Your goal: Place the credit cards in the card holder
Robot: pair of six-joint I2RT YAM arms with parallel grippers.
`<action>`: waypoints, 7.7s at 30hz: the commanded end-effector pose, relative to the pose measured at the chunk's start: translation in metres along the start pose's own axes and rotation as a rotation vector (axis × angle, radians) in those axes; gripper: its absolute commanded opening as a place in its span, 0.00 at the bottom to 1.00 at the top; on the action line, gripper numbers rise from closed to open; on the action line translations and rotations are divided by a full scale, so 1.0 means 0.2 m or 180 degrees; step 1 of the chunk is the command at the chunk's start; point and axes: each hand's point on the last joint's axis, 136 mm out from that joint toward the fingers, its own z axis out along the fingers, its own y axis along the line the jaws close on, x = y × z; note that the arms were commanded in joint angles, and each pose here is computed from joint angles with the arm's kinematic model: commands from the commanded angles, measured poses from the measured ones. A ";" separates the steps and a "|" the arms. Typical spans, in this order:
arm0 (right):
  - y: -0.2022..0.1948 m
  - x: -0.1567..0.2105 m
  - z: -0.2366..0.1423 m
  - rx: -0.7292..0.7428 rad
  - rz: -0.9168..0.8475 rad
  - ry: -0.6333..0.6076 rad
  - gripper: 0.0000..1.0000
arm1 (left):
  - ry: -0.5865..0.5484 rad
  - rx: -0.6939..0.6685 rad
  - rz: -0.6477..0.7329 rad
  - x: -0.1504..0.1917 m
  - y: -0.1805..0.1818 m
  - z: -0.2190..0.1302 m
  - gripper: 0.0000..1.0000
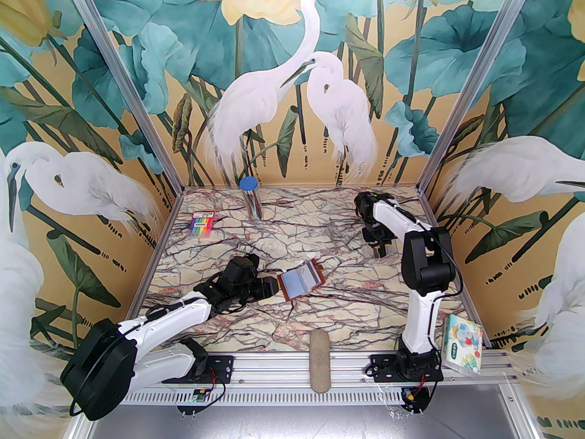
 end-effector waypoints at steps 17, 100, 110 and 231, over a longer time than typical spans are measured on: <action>0.00 0.01 0.04 0.0045 0.0012 0.0047 0.26 | 0.0014 0.0038 -0.0046 0.01 0.01 0.00 0.65; 0.02 0.00 0.04 -0.0161 0.0087 0.0029 0.25 | 0.0031 0.0043 -0.0051 0.01 0.00 0.01 0.65; 0.06 -0.01 0.00 -0.0355 0.0124 -0.0032 0.25 | 0.0033 0.0041 -0.0051 0.01 0.01 0.01 0.65; -0.22 0.00 -0.02 0.0294 0.0326 -0.0106 0.22 | 0.0068 0.0041 -0.0048 0.02 0.01 0.03 0.65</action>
